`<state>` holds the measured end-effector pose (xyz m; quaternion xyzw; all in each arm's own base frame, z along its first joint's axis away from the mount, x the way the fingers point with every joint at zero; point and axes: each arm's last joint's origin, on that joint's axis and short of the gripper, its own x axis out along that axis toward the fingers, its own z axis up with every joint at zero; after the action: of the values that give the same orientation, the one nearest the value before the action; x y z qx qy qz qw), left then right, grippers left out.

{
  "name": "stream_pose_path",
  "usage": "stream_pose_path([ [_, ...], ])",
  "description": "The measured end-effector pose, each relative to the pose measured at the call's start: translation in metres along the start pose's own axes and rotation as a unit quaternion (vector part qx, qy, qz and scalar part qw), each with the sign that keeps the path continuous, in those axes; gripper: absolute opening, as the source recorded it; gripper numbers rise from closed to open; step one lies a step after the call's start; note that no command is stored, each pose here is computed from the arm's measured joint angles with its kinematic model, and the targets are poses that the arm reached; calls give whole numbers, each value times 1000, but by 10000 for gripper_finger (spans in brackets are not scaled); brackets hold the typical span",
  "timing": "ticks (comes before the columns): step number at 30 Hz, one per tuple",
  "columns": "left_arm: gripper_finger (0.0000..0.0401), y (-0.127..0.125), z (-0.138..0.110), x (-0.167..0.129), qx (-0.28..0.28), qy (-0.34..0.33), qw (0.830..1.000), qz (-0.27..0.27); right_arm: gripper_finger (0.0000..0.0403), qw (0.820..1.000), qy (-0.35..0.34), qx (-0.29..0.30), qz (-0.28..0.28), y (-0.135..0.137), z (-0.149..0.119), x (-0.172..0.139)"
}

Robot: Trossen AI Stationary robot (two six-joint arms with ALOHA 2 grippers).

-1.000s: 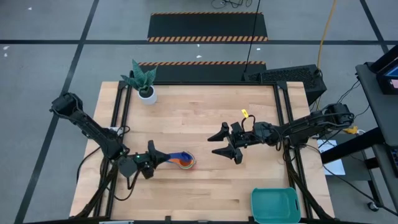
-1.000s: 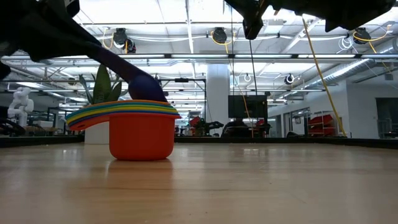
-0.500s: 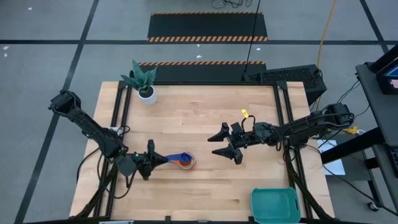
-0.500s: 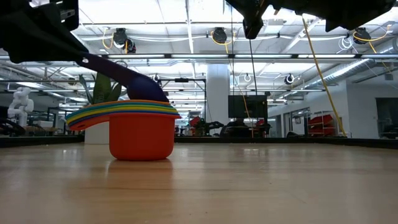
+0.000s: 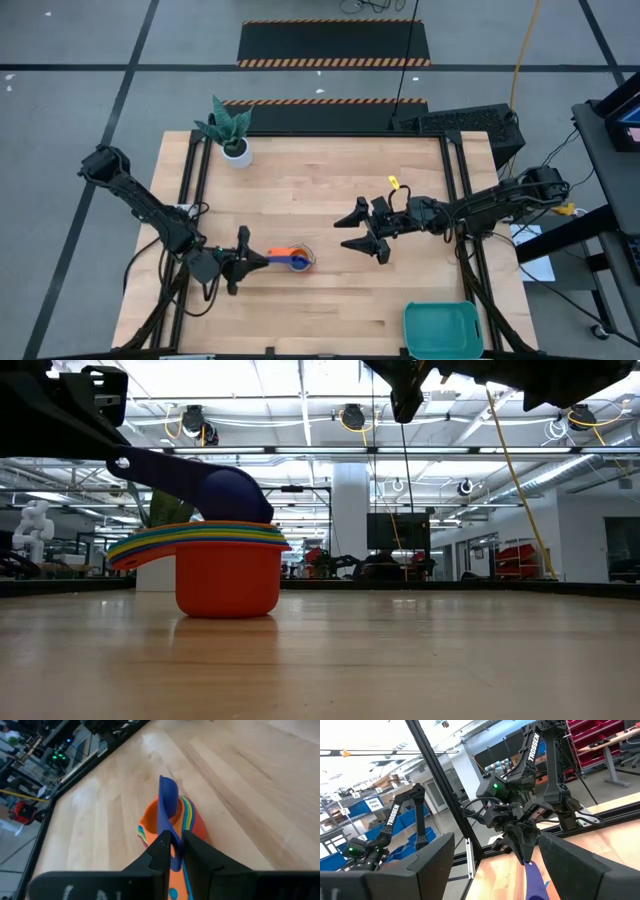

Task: Nest measuring cups in basket
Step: Stack the dark blue measuring cup on top of the orange measuring cup

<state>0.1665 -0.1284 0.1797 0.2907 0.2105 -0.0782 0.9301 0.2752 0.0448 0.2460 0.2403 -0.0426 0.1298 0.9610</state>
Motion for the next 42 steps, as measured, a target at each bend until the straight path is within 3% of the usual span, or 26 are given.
stream_pose_path([
  [11,54,2,-2,0,33,16,998,41,282,1000,1,-1,-1,0,0,0],
  [20,147,2,-2,0,-9,15,999,42,282,1000,2,-1,-1,0,0,0],
  [24,171,4,-2,1,-46,14,998,48,281,1000,2,-1,-1,0,0,0],
  [32,177,25,11,8,-145,10,984,102,281,1000,14,-8,-7,-1,-3,0],
  [37,177,45,31,11,-199,25,978,60,281,1000,26,-7,-13,-3,-5,0],
  [42,191,60,35,14,-235,78,968,27,281,999,31,-6,-16,-3,-6,0],
])
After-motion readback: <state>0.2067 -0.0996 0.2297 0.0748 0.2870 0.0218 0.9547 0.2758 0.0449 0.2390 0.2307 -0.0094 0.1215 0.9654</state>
